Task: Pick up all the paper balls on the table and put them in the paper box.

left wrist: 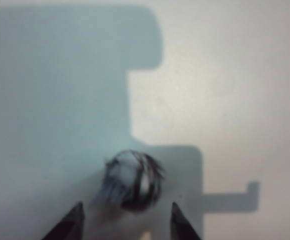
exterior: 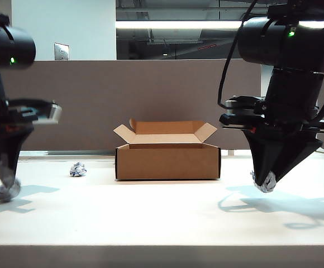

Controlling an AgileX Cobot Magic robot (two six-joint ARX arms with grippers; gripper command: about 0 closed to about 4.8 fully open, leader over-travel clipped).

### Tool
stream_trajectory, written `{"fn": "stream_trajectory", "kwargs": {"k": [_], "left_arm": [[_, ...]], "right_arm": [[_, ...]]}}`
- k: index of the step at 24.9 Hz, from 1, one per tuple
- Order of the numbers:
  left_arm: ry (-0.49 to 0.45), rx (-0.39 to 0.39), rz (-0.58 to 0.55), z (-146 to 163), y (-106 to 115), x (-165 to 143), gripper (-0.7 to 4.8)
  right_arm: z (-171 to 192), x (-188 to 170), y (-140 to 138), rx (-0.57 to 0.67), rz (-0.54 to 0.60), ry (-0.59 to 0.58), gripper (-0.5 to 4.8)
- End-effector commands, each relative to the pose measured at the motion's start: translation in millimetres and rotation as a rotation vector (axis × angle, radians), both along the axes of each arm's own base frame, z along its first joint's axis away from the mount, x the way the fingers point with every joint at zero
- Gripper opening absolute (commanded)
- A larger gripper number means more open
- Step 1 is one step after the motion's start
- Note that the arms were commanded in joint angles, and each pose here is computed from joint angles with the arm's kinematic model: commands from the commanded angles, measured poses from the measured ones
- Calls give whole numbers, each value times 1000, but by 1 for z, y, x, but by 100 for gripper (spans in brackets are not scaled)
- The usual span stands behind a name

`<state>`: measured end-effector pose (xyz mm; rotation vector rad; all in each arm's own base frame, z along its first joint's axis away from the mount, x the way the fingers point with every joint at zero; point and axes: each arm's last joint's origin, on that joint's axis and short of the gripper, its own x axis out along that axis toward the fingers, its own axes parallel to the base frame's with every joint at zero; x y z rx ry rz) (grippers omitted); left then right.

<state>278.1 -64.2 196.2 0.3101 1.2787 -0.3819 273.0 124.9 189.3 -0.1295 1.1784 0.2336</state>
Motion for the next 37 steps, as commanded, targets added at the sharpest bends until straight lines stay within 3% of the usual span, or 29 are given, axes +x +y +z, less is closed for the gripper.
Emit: {"fn": "stream_trajectory", "kwargs": {"k": [1, 8, 13, 19, 24, 37], "left_arm": [[15, 5, 5, -9, -1, 5, 215], [-12, -25, -1, -10, -2, 9, 215], [42, -168, -48, -10, -9, 6, 257], [-5, -167, -73, -8, -18, 8, 269], [-83, -77, -28, -7, -23, 12, 269], [-119, -81, -26, -6, -24, 15, 269]], "right_arm": [[2, 0, 0, 0, 2, -12, 116], [2, -1, 0, -20, 14, -4, 116], [2, 0, -1, -41, 9, -21, 116], [2, 1, -1, -38, 9, -27, 115], [2, 0, -2, -44, 8, -13, 115], [2, -1, -2, -45, 8, -10, 115]]}}
